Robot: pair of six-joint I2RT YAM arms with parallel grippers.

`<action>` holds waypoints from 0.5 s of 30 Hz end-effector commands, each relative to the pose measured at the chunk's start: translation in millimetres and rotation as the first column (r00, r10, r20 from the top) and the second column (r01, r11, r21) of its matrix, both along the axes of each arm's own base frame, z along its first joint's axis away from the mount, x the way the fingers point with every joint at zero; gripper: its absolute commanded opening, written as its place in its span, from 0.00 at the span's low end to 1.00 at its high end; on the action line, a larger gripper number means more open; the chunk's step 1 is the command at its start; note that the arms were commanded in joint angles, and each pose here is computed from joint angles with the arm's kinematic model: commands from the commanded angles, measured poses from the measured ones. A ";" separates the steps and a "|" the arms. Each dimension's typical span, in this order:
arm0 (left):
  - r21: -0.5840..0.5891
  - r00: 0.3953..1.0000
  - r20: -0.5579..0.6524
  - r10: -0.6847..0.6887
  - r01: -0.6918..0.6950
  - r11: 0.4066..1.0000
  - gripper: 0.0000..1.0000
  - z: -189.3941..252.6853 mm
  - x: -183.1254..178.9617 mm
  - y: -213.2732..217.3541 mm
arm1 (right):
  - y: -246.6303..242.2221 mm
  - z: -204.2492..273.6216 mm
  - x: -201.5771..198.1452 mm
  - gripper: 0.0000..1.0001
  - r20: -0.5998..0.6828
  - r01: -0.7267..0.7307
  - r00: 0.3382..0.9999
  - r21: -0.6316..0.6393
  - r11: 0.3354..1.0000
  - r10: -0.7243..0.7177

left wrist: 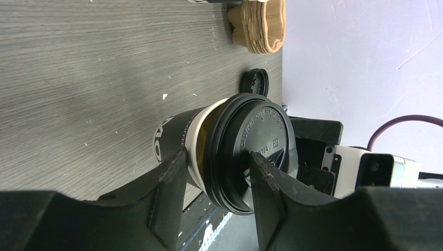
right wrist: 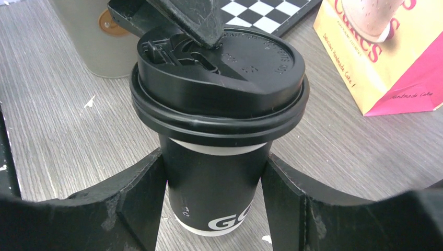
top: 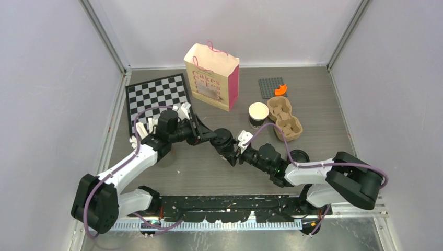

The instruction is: Pack the takeout coffee

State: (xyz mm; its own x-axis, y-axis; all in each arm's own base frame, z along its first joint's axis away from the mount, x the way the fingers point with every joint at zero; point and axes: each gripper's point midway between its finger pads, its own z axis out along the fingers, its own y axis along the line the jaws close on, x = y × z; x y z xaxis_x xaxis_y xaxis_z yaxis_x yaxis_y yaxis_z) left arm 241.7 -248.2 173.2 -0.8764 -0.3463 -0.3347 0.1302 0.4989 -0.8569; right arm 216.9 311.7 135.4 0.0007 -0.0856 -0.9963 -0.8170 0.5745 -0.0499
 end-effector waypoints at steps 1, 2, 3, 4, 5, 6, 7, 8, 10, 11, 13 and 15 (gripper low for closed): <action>-0.032 0.998 0.065 -0.022 0.024 0.999 0.46 5.5 3.6 -4.2 | 6.5 18.2 2.9 0.66 0.053 -0.004 0.999 0.078 0.997 0.000; -0.030 0.998 0.066 -0.019 0.021 0.999 0.45 4.6 4.1 -3.8 | 7.0 16.5 3.3 0.66 0.052 -0.004 0.999 0.073 0.997 0.001; -0.026 0.997 0.069 -0.017 0.019 0.999 0.45 3.5 4.3 -3.2 | 7.2 14.3 3.4 0.66 0.049 -0.005 0.999 0.069 0.998 0.001; -0.017 0.997 0.072 -0.015 0.016 1.000 0.44 1.9 4.7 -2.3 | 7.2 12.0 3.3 0.66 0.046 -0.005 0.999 0.064 0.998 0.002; -0.007 0.997 0.077 -0.014 0.015 1.000 0.44 0.9 5.1 -1.3 | 7.4 10.7 3.1 0.66 0.044 -0.006 0.999 0.062 0.998 0.003; 0.005 0.997 0.078 -0.016 0.015 1.000 0.44 -1.7 5.0 -0.4 | 7.0 8.7 3.2 0.67 0.041 -0.004 0.999 0.059 0.998 0.002; 0.015 0.996 0.084 -0.018 0.016 1.000 0.44 -3.3 5.2 0.5 | 6.8 6.6 3.0 0.68 0.039 -0.003 0.999 0.055 0.998 0.001; 0.022 0.996 0.089 -0.019 0.017 1.000 0.44 -4.7 5.6 1.0 | 6.0 4.3 3.4 0.68 0.036 0.001 0.999 0.051 0.999 -0.003; 0.036 0.995 0.095 -0.023 0.020 0.999 0.44 -8.6 5.7 1.8 | 5.3 0.2 3.7 0.71 0.029 0.005 1.000 0.043 0.999 -0.006; 0.042 0.995 0.096 -0.026 0.022 0.999 0.44 -10.8 5.8 2.2 | 5.2 -2.0 4.0 0.72 0.026 0.006 1.000 0.038 0.999 -0.007; 0.054 0.995 0.098 -0.030 0.024 0.998 0.43 -14.7 6.2 2.8 | 6.1 -5.7 3.8 0.74 0.018 0.004 1.000 0.031 1.000 -0.005; 0.065 0.995 0.098 -0.031 0.025 0.998 0.43 -18.5 6.8 3.4 | 6.6 -10.5 3.2 0.76 0.004 0.001 1.000 0.023 1.000 -0.001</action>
State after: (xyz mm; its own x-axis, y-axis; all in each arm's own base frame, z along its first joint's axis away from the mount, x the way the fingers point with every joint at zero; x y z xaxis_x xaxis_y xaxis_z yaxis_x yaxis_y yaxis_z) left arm 243.5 -244.6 157.8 -0.8664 -0.3170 -0.3857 0.1729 0.5343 -0.8274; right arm 218.3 313.7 111.5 -0.0230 -0.1209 -0.9924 -0.8179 0.5731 -0.0508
